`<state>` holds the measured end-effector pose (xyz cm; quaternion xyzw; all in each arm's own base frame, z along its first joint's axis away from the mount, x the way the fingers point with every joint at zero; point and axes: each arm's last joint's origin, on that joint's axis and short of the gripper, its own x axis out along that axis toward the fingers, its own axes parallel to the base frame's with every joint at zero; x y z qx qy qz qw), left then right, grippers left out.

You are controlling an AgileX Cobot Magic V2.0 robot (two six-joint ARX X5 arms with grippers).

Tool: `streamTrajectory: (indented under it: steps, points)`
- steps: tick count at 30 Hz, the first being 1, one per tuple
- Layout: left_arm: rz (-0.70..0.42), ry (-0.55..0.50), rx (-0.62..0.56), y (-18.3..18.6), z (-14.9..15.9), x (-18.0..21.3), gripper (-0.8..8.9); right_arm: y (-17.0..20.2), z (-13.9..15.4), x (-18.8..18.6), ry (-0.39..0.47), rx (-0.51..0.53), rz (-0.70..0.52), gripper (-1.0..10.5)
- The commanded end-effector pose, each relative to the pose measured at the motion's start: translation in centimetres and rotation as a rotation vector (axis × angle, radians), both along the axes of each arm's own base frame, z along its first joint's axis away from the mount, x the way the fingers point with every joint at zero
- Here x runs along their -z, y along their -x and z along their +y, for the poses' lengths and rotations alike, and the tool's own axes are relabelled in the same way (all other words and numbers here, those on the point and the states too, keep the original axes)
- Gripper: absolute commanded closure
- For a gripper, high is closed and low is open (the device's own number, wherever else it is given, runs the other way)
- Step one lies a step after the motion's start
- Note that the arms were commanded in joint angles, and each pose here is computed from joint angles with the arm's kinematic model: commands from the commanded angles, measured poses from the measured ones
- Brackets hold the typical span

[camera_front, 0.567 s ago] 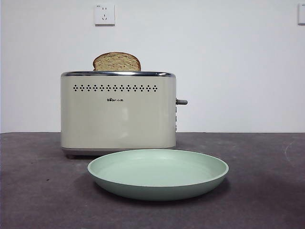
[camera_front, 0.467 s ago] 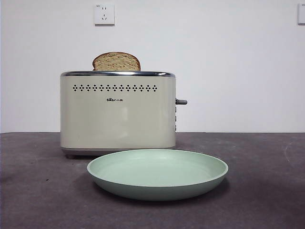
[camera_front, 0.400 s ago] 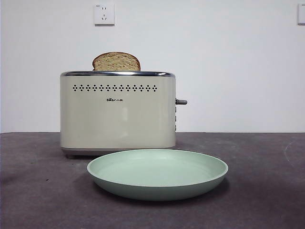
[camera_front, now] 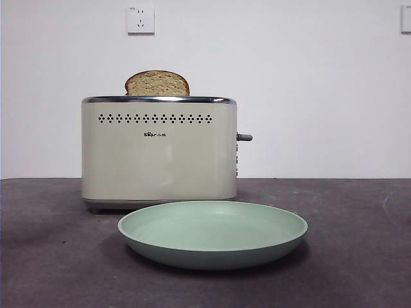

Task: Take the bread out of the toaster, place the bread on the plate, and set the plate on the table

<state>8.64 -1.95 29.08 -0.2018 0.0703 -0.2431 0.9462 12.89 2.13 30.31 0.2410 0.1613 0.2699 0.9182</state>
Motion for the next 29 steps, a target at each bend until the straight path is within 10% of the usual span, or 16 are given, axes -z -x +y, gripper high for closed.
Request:
streamTrajectory:
  steps: [1, 11, 17, 29]
  points:
    - [0.002, -0.078, 0.002, -1.0, -0.1, -2.5, 8.19, -1.3, 0.3, -3.1, 0.073, -0.066, -0.089, 9.6]
    - [0.127, -0.145, 0.186, -6.8, -1.0, -9.9, 7.96, -4.8, 1.5, -9.2, 0.089, -0.21, -0.173, 8.3]
    - [0.082, -0.202, 0.251, -10.0, -1.6, -12.3, 4.19, -5.5, 1.6, -9.0, 0.087, -0.218, -0.136, 6.9]
    - [-0.056, -0.635, 0.415, -18.2, -3.4, -16.0, 4.05, -5.6, 1.7, -8.9, 0.088, -0.216, -0.127, 6.9]
